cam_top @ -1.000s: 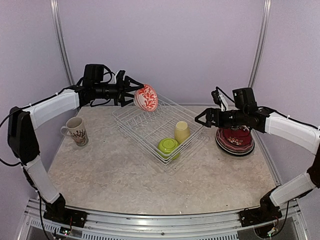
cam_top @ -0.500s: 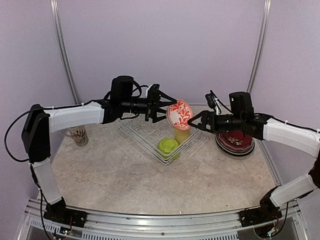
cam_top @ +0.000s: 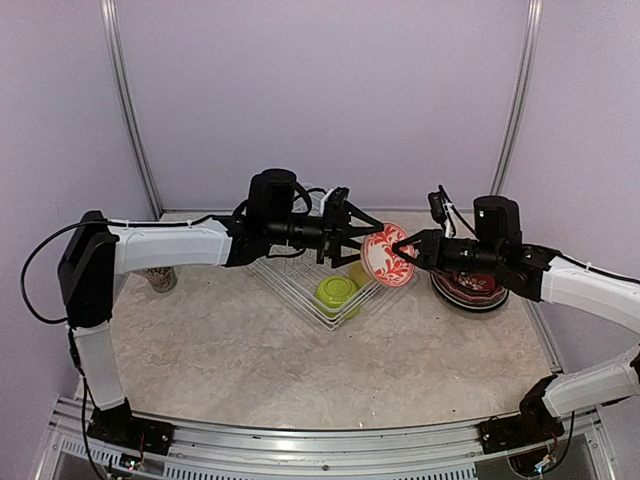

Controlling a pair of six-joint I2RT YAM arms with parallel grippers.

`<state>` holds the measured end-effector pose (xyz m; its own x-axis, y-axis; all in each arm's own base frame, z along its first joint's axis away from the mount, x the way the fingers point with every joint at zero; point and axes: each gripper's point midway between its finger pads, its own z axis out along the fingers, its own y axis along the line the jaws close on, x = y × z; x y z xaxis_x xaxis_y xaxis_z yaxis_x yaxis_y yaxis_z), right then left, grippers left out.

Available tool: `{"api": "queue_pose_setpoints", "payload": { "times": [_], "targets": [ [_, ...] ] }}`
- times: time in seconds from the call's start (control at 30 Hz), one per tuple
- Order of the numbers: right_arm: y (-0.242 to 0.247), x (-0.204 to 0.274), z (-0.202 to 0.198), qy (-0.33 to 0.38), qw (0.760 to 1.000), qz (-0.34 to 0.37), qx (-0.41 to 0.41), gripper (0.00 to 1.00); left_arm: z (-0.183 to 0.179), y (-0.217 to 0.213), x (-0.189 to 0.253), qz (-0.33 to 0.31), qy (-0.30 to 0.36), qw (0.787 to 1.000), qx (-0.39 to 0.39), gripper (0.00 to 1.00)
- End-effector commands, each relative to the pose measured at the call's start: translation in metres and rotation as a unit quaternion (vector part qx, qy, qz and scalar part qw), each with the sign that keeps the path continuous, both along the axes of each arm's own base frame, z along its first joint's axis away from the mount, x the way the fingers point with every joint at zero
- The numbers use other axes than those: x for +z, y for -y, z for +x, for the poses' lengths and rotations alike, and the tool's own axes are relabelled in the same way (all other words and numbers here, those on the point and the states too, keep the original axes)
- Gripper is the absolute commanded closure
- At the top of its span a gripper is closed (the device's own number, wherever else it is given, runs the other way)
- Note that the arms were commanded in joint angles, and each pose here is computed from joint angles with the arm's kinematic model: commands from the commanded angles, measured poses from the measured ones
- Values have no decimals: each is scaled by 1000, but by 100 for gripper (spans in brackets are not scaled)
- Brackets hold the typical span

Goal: Unload the mixed dishes from the dish rack
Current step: Pass from the left arm to the right, then place the bowl at the center of the board.

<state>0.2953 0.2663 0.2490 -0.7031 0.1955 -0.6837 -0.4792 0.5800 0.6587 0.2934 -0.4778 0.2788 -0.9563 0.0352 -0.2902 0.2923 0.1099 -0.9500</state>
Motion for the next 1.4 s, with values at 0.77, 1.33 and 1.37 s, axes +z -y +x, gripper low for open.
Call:
{"api": "queue_pose_setpoints", "payload": {
  "times": [0.77,1.33,1.37],
  "targets": [
    [159,-135,-46,-184,930,-160,-274,100,-1,-102,-25,185,64,973,125,1],
    [203,-183,-66,-307,863,-122,-382,100,10,-103,-32,233,88,957,152,1],
    [203,-183,-66,-306,863,-121,-383,100,13,-102,-33,235,91,956,152,1]
  ]
}}
